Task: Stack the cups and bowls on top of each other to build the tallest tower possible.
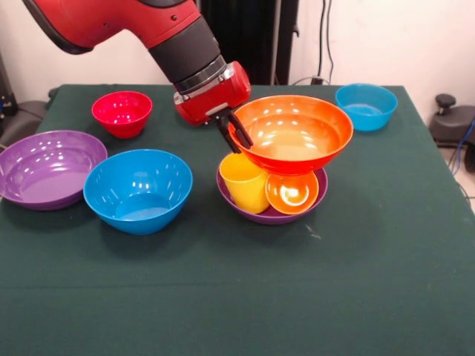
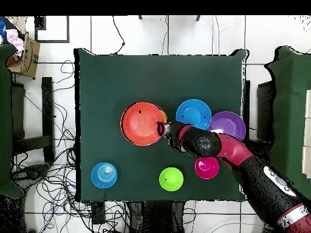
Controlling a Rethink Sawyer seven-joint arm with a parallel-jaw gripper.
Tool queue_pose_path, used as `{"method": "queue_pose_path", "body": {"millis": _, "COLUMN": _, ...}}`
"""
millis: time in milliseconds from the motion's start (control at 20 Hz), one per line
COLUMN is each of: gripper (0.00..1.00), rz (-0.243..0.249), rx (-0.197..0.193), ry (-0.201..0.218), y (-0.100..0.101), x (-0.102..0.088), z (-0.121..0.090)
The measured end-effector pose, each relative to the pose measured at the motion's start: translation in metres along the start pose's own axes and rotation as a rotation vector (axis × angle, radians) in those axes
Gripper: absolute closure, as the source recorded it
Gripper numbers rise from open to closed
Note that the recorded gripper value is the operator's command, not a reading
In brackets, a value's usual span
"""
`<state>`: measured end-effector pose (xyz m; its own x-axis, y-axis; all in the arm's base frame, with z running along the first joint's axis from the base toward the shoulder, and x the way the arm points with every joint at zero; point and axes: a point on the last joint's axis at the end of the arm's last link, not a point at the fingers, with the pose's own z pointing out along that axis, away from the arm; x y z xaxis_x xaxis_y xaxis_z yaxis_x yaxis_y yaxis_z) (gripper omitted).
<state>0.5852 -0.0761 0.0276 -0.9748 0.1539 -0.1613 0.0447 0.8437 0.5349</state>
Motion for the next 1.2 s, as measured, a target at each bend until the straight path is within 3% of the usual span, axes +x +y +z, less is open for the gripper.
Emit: {"method": "queue_pose_path", "body": {"millis": 1200, "gripper": 1.0, "rz": 0.0, "rx": 0.023, "ry": -0.011, "y": -0.0086, "x": -0.0085, "z": -0.0089}}
